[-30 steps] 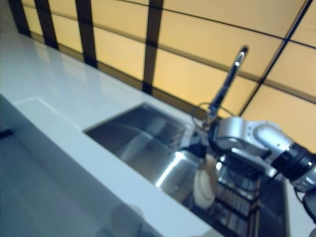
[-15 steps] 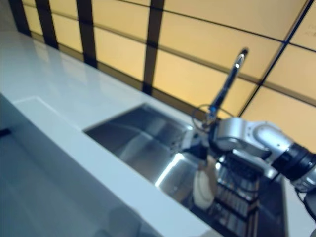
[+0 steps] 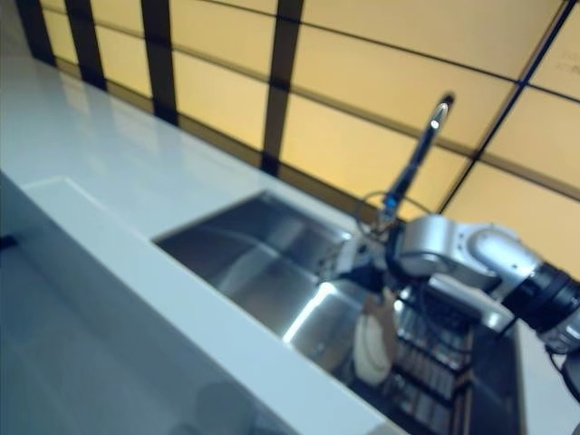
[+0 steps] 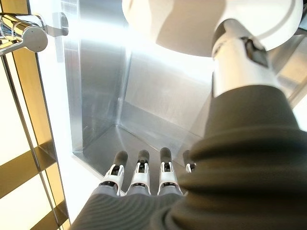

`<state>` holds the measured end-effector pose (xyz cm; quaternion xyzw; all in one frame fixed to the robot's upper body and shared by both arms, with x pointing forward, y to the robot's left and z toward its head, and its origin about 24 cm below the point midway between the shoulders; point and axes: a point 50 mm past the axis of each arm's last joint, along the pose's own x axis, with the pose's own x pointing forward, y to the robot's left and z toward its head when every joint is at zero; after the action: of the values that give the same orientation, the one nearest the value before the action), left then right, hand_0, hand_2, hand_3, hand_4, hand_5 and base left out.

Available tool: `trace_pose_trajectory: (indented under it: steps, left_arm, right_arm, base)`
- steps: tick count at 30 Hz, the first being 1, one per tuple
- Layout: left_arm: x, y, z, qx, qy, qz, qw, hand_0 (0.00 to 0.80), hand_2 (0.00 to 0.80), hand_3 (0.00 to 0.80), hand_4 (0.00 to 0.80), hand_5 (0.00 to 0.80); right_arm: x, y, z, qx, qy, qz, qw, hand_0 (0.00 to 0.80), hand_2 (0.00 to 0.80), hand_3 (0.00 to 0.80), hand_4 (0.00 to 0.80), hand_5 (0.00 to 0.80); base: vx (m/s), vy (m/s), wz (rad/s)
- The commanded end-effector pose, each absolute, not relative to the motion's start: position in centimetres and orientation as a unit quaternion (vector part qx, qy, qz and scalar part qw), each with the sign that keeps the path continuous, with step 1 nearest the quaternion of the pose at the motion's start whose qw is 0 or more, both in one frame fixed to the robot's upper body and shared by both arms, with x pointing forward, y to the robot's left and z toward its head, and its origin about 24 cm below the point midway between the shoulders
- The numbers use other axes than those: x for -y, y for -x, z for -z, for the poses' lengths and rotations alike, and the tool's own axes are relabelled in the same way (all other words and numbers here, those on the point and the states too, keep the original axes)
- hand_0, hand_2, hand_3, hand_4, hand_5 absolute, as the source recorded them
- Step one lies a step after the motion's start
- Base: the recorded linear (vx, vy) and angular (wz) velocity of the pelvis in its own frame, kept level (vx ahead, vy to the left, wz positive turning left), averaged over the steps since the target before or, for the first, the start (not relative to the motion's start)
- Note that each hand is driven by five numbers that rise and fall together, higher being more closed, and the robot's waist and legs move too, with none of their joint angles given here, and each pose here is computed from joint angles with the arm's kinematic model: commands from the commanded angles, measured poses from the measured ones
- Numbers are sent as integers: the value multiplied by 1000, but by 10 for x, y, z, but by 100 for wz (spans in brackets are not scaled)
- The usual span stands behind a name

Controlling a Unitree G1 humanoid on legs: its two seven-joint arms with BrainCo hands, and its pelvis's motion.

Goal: Take plates into dishwasher

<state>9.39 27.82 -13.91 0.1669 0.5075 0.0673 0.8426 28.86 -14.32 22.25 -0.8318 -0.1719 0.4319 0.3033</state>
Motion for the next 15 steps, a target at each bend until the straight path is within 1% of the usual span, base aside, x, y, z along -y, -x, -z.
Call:
trace_pose_trajectory:
  steps: [1,15]
  left_arm:
    - [-289,-104,132,-489,-205,-57,846,0,0,0,0,0]
    - [-293,-108,130,-485,-209,-59,847,0,0,0,0,0]
  right_arm:
    - [160,-291,-230,133,840,-422,314,0,0,0,0,0]
    - [171,-291,-210,113,824,-439,340,0,0,0,0,0]
  base:
    - [0,0,0]
    - [0,0,0]
